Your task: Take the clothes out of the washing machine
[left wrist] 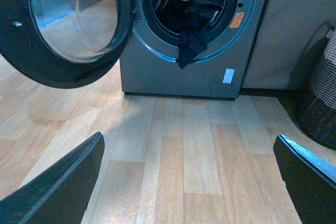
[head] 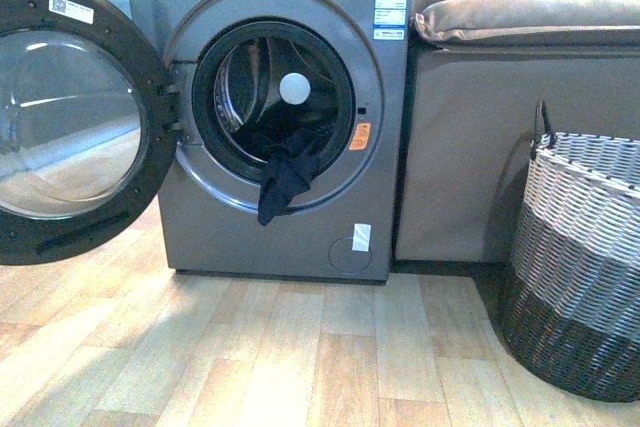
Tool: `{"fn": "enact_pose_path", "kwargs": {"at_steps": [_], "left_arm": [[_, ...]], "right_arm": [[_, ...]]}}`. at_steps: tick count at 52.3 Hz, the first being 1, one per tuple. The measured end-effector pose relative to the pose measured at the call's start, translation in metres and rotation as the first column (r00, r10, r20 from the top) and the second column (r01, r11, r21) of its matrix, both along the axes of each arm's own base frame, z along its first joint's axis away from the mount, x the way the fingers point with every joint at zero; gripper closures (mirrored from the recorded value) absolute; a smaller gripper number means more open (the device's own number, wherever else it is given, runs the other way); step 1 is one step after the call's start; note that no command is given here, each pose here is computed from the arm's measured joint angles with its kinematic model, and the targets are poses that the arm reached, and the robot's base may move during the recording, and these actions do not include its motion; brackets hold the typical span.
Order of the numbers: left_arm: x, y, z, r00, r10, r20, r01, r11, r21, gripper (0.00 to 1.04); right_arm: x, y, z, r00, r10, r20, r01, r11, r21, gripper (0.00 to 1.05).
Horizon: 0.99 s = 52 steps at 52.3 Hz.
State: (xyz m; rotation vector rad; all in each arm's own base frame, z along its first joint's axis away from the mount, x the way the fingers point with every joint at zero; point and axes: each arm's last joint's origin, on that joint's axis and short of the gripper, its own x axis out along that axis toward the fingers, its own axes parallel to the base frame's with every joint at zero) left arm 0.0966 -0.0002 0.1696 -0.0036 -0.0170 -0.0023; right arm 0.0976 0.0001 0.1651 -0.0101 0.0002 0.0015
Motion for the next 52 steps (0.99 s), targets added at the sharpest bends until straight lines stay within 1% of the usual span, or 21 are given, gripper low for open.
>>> {"fn": "enact_pose_path", "kwargs": {"at_steps": [52], "left_arm": [[0.0001,0.0,-0.0002,1.0,0.0,-0.002,0.0,1.0,0.0,0.07]], "right_arm": [[0.0,-0.0001,-0.0001,1.0,-0.003,-0.001,0.003,1.0,0.0,0.07]]}}
